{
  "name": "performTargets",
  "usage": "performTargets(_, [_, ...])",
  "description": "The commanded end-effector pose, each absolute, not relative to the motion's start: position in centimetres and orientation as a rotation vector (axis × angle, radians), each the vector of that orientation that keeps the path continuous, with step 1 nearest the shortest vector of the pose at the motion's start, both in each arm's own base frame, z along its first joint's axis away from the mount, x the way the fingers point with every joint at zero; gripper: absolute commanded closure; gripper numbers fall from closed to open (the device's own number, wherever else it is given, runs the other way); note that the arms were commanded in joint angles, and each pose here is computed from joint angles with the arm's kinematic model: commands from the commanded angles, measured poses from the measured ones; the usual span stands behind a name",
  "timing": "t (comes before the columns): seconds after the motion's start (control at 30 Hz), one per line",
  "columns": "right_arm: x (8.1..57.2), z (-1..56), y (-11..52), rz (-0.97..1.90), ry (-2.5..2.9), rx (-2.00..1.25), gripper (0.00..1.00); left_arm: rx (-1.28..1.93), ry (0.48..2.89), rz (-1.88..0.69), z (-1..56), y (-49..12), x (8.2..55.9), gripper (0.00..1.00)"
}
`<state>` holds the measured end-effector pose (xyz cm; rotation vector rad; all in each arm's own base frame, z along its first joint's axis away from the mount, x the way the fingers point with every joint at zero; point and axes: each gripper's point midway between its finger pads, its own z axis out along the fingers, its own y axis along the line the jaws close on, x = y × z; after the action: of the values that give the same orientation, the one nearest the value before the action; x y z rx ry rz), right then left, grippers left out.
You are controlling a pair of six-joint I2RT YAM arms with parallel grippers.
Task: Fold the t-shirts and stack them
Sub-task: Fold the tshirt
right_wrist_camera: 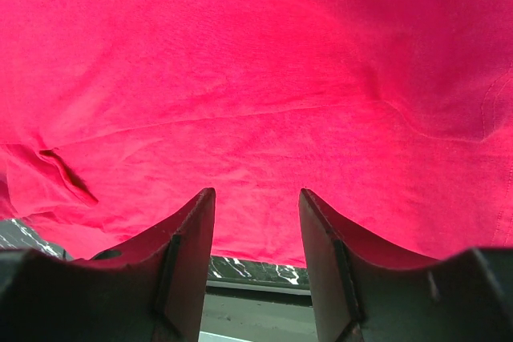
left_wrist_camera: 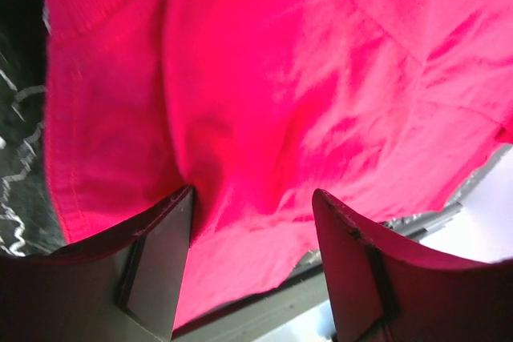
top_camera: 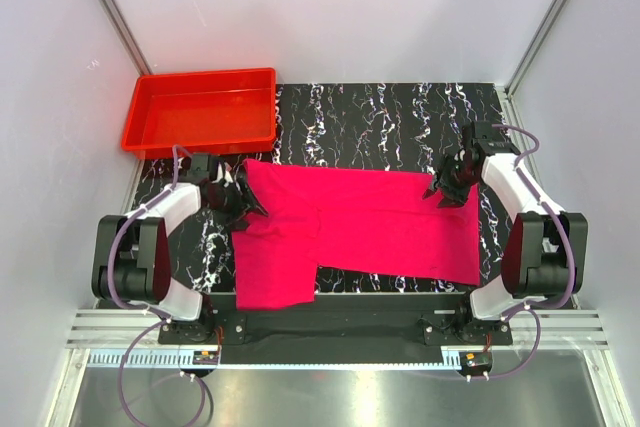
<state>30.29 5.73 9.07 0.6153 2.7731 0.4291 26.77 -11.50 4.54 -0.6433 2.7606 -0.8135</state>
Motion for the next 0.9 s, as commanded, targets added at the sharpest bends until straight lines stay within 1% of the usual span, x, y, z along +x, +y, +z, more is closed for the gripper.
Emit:
performTargets(0.0, [30.5,10.4,5.8,0.453,2.722,0.589,0.46,-0.664,2.746,-0.916,6.6,-12.4,26.0,0.36])
performTargets(0.13, [30.2,10.4,5.8,0.451,2.719,0.587,0.46,-0.737,2.731,-0.953,7.2,-12.5,25.6,0.39])
performTargets(0.2, [30.1,10.5,5.9,0.452,2.725,0.582,0.46,-0.814,2.665,-0.990,8.2,-12.2,25.7,0.40])
performTargets(0.3, [29.9,10.6,5.8,0.449,2.723,0.579,0.46,-0.853,2.594,-1.026,9.4,-12.2,26.0,0.37])
performTargets(0.37, [29.7,10.5,5.8,0.450,2.727,0.574,0.46,-0.879,2.635,-0.987,8.7,-11.9,25.4,0.34])
performTargets(0.47, [29.6,10.4,6.1,0.470,2.739,0.558,0.46,-0.967,2.718,-0.847,6.8,-10.7,23.7,0.31])
performTargets(0.53, [29.6,10.7,8.2,0.578,2.747,0.462,0.47,-1.027,2.714,-0.712,6.1,-8.9,23.4,0.31])
performTargets(0.63, [30.4,11.4,12.0,0.738,2.729,0.314,0.50,-0.958,2.669,-0.487,7.2,-6.2,24.0,0.31])
performTargets(0.67, [30.5,12.3,14.8,0.850,2.714,0.233,0.51,-0.883,2.627,-0.448,8.8,-5.5,25.2,0.33])
performTargets(0.7, [30.5,12.4,16.3,0.902,2.718,0.204,0.53,-0.841,2.597,-0.417,9.5,-4.9,25.8,0.35])
performTargets(0.73, [30.6,11.8,17.7,0.942,2.741,0.186,0.54,-0.792,2.566,-0.426,10.5,-4.9,26.5,0.37])
performTargets(0.77, [31.3,12.6,19.9,1.023,2.703,0.155,0.56,-0.720,2.541,-0.440,11.7,-5.0,27.4,0.38])
performTargets(0.8, [30.8,12.7,22.1,1.079,2.702,0.105,0.57,-0.672,2.523,-0.483,12.4,-5.5,28.1,0.41])
performTargets(0.83, [30.7,12.5,23.8,1.145,2.706,0.093,0.59,-0.651,2.531,-0.492,12.4,-5.7,28.5,0.41])
performTargets(0.87, [31.6,13.0,25.3,1.199,2.664,0.120,0.61,-0.612,2.533,-0.504,12.5,-5.9,29.0,0.42])
